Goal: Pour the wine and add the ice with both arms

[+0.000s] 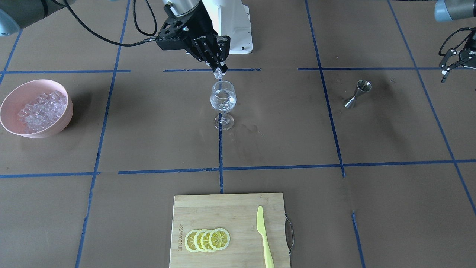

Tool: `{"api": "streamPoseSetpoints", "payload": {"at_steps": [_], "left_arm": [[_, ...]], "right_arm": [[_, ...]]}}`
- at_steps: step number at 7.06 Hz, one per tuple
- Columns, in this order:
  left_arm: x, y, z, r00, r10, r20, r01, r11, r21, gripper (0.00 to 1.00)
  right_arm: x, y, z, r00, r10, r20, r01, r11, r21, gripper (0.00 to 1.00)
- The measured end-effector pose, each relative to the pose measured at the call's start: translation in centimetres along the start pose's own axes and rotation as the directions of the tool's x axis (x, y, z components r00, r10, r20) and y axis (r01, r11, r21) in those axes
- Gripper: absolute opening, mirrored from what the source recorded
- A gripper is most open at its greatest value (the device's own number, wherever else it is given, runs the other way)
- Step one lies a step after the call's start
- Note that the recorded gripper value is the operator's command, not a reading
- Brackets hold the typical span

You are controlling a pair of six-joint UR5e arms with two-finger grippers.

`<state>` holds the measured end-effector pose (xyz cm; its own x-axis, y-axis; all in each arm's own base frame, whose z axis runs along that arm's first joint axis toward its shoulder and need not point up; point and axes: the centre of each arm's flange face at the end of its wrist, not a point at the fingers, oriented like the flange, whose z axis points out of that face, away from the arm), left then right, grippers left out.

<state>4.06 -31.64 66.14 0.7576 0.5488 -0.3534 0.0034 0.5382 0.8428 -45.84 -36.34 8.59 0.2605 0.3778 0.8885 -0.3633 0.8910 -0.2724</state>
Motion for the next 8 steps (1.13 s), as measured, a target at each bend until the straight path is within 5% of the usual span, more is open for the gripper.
{"api": "streamPoseSetpoints", "payload": {"at_steps": [2,3,4,8], "left_arm": [[-0.1,0.1,0.0,1.000,-0.001,0.001,0.001,1.000,-0.002,1.00],[-0.1,0.2,0.0,1.000,-0.001,0.002,0.001,1.000,-0.002,1.00],[-0.1,0.3,-0.1,1.000,-0.002,0.002,0.002,1.000,-0.002,1.00],[-0.2,0.5,-0.4,1.000,-0.001,0.004,0.001,1.000,0.000,1.00]], "right_arm": [[-0.8,-0.5,-0.2,1.000,0.014,0.006,-0.014,1.000,0.018,0.00],[-0.8,-1.0,-0.1,1.000,0.019,0.004,-0.019,0.999,0.029,0.37],[-0.8,-1.3,0.1,1.000,0.021,0.000,-0.021,0.999,0.035,0.99],[-0.5,-1.8,0.4,1.000,0.020,-0.009,-0.019,0.999,0.045,1.00]]}}
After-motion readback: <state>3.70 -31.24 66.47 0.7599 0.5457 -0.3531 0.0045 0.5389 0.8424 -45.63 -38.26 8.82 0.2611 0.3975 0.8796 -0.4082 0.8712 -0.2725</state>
